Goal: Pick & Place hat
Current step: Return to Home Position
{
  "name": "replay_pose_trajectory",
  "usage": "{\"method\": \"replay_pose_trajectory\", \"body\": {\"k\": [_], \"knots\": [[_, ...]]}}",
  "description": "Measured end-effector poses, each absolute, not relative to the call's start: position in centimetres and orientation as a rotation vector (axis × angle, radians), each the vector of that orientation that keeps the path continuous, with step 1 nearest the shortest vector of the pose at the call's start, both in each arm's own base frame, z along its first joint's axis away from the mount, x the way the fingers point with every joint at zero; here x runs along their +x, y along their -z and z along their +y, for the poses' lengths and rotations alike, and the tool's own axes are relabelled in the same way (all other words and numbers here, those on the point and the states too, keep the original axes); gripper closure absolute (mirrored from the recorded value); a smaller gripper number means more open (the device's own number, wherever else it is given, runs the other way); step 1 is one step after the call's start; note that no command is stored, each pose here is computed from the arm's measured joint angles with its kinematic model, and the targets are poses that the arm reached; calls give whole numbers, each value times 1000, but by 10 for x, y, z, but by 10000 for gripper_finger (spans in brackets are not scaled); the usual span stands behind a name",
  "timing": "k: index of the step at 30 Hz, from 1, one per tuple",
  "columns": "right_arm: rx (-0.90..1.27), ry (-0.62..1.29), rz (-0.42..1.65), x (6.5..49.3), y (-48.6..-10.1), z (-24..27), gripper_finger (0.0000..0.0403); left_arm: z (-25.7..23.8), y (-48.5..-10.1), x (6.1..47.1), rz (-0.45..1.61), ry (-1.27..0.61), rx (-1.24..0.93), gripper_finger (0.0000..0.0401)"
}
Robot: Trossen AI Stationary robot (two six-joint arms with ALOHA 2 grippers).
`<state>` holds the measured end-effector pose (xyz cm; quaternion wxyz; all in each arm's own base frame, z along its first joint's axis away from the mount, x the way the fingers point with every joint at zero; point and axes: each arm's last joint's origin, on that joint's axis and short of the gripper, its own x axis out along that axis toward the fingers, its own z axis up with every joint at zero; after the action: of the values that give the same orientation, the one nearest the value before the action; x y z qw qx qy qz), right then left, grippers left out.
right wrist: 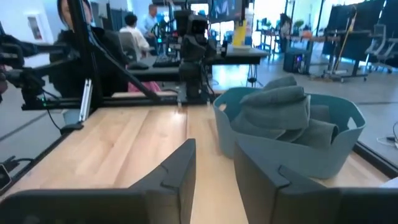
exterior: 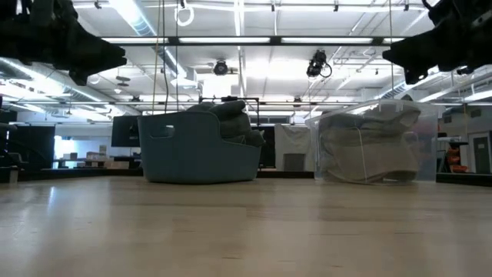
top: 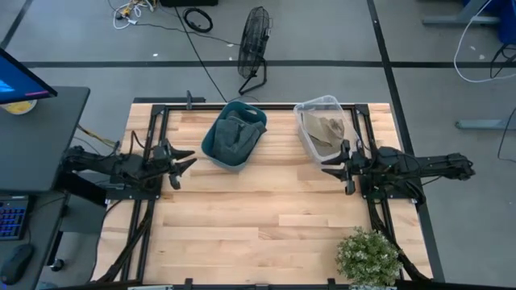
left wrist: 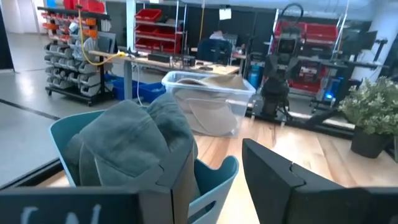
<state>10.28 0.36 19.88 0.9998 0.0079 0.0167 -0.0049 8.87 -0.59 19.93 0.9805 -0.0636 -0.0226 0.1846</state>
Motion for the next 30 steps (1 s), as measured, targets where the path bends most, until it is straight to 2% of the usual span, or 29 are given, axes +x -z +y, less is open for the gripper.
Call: {"method": "replay_pose_trajectory", "body": {"k": [13, 17, 30], "knots": [[17, -19, -19, 97, -169, 4, 289, -6, -179, 91, -57, -373, -109, 261], [-9, -101, -33, 96, -170, 6, 289, -7, -174, 93, -95, -373, -112, 261], [-62, -103, -34, 96, -170, 7, 289, -7, -173, 93, -70, -376, -46, 261]]}}
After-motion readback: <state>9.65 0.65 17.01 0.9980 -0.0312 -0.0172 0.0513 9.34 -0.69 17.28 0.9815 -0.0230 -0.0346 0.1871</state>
